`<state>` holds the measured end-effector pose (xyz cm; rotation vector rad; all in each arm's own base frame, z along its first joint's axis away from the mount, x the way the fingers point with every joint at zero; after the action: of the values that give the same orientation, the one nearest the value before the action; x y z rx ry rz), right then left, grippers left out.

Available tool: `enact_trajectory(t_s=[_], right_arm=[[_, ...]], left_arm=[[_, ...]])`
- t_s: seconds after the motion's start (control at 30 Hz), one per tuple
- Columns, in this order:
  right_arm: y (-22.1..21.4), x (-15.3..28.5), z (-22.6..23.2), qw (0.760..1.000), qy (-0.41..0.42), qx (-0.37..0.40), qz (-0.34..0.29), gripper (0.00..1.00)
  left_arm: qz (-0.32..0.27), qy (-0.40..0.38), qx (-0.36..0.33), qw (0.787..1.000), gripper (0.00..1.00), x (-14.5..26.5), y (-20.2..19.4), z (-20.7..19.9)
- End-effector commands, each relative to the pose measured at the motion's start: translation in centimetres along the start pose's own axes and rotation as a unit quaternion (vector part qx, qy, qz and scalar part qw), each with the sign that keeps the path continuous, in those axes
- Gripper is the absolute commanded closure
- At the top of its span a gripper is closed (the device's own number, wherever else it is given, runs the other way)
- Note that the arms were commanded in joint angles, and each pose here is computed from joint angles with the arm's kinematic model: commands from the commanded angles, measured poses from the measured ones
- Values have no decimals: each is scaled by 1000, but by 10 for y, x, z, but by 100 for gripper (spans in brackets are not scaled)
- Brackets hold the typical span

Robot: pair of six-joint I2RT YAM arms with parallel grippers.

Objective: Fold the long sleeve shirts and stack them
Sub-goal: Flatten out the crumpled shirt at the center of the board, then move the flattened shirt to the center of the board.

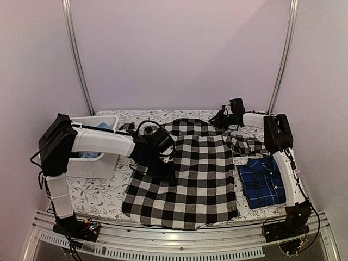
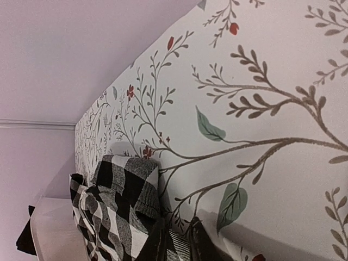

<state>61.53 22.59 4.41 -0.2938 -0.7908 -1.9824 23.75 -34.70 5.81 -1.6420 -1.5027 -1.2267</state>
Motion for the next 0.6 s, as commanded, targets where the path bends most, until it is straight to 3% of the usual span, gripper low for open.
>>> enact_trajectory(t_s=[0.0,0.17,0.33,0.57], right_arm=[[20,39,72,995,31,90,-9,83],[-3,68,97,993,0,120,3,75],[-59,81,98,986,-50,151,42,70],[-96,106,67,981,-112,151,52,70]], left_arm=[[-51,-14,1,999,68,26,45,-6],[-122,10,39,992,68,39,104,17],[-175,58,74,980,68,40,158,56],[-179,86,101,975,68,24,200,100]])
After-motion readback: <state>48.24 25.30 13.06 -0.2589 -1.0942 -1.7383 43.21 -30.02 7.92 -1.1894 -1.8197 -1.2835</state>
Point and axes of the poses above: each gripper's point midway between its finger pads, its own x axis back along the fingers, its own z axis along the line the jaws close on, y = z × x, the point moved 3 cm from there along x, back along the fingers, and after that the axes turned 8 degrees about x, right-handed, at the moved point
